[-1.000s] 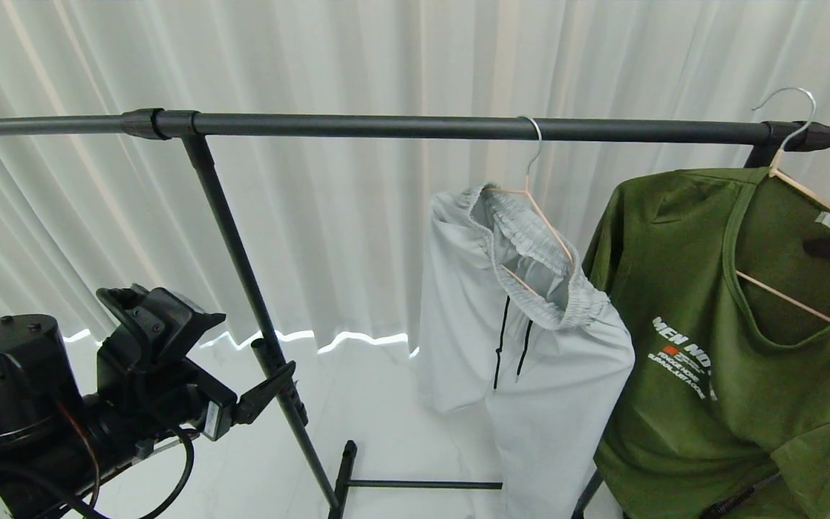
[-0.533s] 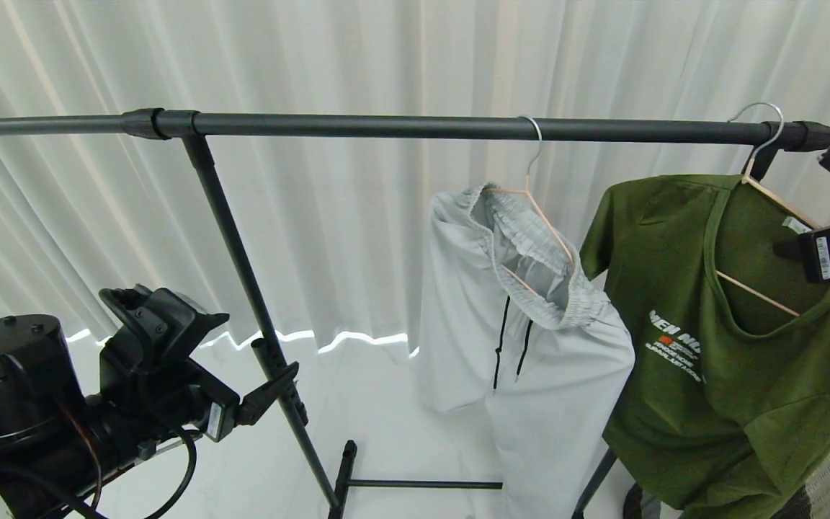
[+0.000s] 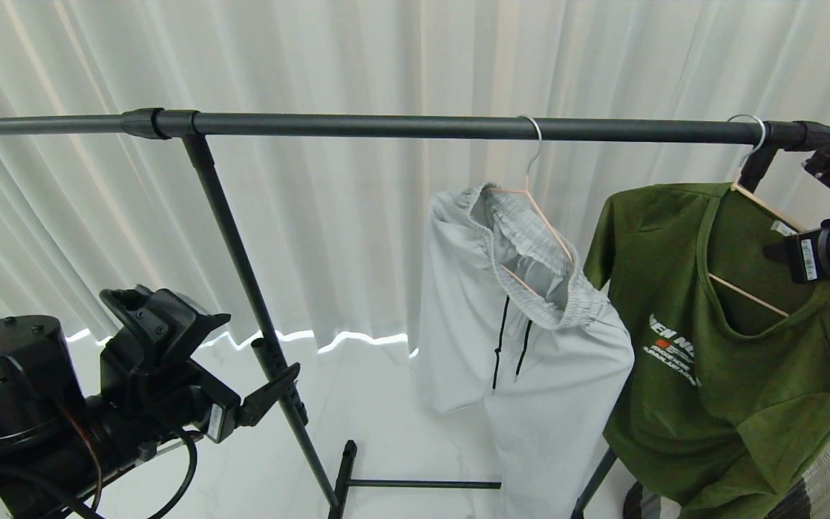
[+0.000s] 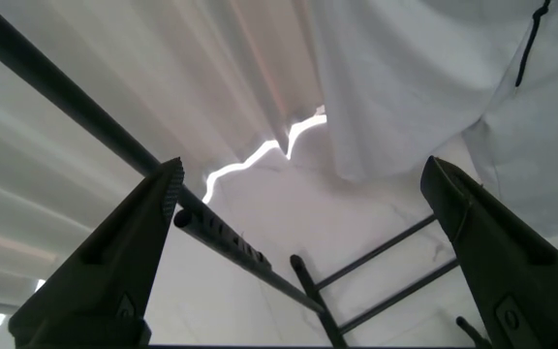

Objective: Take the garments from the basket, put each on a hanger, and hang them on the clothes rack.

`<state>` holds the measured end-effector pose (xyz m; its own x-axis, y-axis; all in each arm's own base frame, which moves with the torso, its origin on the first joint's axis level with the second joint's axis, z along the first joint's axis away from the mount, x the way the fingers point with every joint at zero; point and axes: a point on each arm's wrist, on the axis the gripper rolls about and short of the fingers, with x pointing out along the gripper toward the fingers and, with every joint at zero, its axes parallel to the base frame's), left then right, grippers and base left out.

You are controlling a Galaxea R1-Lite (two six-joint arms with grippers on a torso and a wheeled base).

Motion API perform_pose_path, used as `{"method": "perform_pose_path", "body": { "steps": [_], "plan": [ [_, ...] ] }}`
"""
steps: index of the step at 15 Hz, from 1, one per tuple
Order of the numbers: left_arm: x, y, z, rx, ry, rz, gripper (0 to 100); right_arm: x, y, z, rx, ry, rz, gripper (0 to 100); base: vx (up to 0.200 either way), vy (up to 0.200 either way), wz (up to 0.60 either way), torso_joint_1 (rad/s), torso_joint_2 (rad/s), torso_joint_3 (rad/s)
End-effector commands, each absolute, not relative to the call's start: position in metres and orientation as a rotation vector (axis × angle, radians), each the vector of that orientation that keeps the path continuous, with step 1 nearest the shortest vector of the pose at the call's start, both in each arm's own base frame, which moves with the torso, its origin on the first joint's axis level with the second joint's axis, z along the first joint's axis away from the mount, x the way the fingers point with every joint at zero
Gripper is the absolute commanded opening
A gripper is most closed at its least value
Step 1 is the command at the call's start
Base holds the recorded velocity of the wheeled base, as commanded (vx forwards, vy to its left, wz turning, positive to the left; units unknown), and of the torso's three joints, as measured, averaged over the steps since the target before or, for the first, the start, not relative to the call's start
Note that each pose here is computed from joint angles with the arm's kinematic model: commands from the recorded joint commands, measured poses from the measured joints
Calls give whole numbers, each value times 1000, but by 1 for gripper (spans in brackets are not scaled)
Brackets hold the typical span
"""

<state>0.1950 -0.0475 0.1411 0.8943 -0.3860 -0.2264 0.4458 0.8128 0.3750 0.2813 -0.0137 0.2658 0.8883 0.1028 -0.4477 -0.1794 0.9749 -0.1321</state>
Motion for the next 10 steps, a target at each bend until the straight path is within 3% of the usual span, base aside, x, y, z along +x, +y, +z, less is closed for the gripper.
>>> {"method": "perform_pose_path", "body": {
  "steps": [1, 5, 10],
  "plan": [
    [196, -47, 141, 435, 142, -445, 100, 280, -11, 267, -168, 452, 155, 100, 0, 0, 0, 0, 0, 0],
    [195, -44, 142, 430, 143, -424, 100, 256, -9, 288, -129, 367, 138, 100, 0, 0, 0, 0, 0, 0],
    [187, -30, 145, 416, 138, -354, 100, 178, -3, 311, -65, 228, 137, 100, 0, 0, 0, 0, 0, 0]
  ]
}}
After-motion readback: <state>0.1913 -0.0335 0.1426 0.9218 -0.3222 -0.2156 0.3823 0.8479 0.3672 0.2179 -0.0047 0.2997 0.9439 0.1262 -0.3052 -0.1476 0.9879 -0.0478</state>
